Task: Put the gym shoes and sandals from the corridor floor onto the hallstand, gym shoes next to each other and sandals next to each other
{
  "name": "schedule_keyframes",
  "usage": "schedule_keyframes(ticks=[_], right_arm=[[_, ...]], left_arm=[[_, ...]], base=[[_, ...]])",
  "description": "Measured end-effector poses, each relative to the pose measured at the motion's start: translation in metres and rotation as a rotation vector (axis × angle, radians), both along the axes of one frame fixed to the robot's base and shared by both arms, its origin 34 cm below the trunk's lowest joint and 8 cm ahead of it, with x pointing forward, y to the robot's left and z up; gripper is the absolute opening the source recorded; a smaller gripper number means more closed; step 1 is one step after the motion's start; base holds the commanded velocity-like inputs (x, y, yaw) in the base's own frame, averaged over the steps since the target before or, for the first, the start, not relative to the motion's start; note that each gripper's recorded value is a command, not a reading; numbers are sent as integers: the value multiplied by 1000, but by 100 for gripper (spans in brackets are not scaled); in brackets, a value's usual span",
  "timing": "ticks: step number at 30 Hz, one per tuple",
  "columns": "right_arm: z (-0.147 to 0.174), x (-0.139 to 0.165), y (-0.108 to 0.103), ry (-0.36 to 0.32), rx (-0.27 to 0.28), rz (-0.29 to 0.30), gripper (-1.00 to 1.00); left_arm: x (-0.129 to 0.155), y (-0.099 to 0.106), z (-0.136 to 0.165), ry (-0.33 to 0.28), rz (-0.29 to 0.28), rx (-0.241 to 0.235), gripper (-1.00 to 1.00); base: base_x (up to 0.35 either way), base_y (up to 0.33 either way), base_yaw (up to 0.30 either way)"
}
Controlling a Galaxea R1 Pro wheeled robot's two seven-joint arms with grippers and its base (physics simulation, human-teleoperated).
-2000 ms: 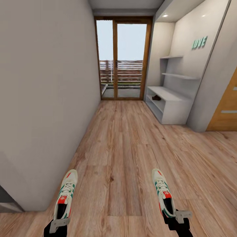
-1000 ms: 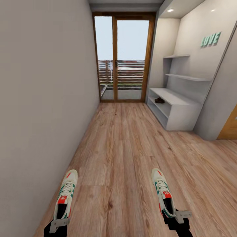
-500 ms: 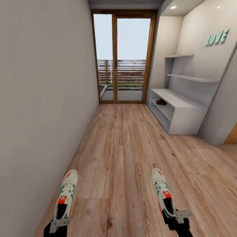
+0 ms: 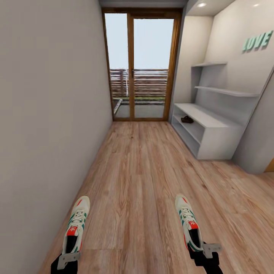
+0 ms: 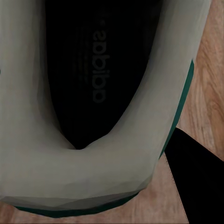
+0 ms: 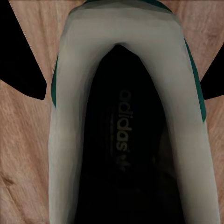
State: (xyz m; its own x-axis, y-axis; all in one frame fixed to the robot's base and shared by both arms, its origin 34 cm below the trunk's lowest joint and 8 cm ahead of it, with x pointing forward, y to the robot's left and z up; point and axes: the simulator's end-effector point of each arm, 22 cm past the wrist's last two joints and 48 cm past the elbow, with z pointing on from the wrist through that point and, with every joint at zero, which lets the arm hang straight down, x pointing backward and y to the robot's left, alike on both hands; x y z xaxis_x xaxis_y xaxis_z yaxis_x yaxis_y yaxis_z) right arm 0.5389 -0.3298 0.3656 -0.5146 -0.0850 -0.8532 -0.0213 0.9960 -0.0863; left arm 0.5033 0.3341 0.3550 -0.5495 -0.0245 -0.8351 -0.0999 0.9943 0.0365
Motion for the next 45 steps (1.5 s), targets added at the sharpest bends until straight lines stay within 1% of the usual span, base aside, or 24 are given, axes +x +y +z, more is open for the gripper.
schedule_keyframes(ticks=[45], right_arm=[[0, 0, 0, 0, 1, 1, -100]], left_arm=[[0, 0, 0, 0, 0, 0, -100]], base=[[340, 0, 0]])
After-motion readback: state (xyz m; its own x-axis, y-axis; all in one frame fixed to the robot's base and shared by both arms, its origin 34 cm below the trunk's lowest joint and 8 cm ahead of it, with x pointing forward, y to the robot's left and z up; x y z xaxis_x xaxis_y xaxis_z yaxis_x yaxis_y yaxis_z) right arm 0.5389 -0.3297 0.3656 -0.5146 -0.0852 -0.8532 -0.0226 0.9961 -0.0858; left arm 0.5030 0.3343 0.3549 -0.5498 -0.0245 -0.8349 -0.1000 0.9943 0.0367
